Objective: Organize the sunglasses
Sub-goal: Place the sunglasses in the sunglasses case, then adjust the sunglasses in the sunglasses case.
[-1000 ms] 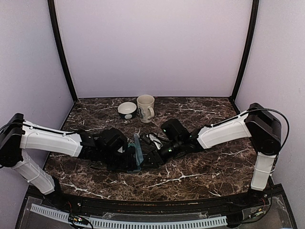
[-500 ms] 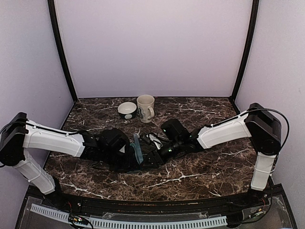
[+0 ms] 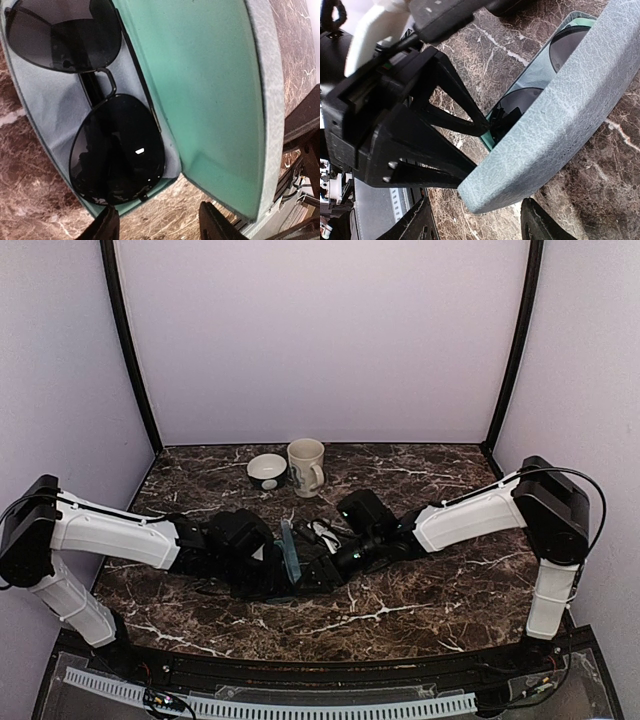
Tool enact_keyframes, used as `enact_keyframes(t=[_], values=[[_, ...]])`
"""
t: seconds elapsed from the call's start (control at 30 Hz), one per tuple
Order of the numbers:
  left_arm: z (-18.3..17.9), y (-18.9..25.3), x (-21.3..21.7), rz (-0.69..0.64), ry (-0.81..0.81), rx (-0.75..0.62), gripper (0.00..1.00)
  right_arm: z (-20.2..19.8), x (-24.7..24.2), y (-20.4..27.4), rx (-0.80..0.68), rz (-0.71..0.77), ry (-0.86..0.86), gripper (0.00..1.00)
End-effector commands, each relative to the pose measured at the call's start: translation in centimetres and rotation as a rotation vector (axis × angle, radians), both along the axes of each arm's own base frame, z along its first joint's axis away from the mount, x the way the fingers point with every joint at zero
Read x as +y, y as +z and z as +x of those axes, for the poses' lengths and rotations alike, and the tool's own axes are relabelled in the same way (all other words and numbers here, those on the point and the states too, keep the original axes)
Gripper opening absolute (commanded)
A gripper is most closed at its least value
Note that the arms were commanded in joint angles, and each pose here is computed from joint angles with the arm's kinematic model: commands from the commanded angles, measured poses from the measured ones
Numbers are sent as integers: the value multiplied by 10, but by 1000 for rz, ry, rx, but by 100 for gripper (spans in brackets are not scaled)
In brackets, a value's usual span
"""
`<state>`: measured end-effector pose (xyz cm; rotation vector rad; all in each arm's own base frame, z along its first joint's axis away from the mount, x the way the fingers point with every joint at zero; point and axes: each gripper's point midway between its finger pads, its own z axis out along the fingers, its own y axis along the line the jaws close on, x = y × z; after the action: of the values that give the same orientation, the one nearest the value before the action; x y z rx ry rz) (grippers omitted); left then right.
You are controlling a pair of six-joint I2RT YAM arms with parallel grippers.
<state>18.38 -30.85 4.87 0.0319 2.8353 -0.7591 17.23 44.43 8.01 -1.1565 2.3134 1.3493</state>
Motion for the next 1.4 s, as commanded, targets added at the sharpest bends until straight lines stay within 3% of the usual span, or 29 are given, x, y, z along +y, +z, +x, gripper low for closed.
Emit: enact_keyframes(t=[0.0,0.3,0.67,1.03,1.37], values=[[-4,19,9,5,-10,-34,56,4,10,14,-28,44,2,61],[1,34,35,39,24,-121,58,6,10,24,-35,54,-19,61],[29,35,60,-53,75,-147,57,23,14,33,-42,30,-116,61],[29,17,48,-94,25,-113,55,38,24,37,-27,32,-179,60],[47,12,51,-105,26,-121,45,48,28,35,-23,16,-229,54]])
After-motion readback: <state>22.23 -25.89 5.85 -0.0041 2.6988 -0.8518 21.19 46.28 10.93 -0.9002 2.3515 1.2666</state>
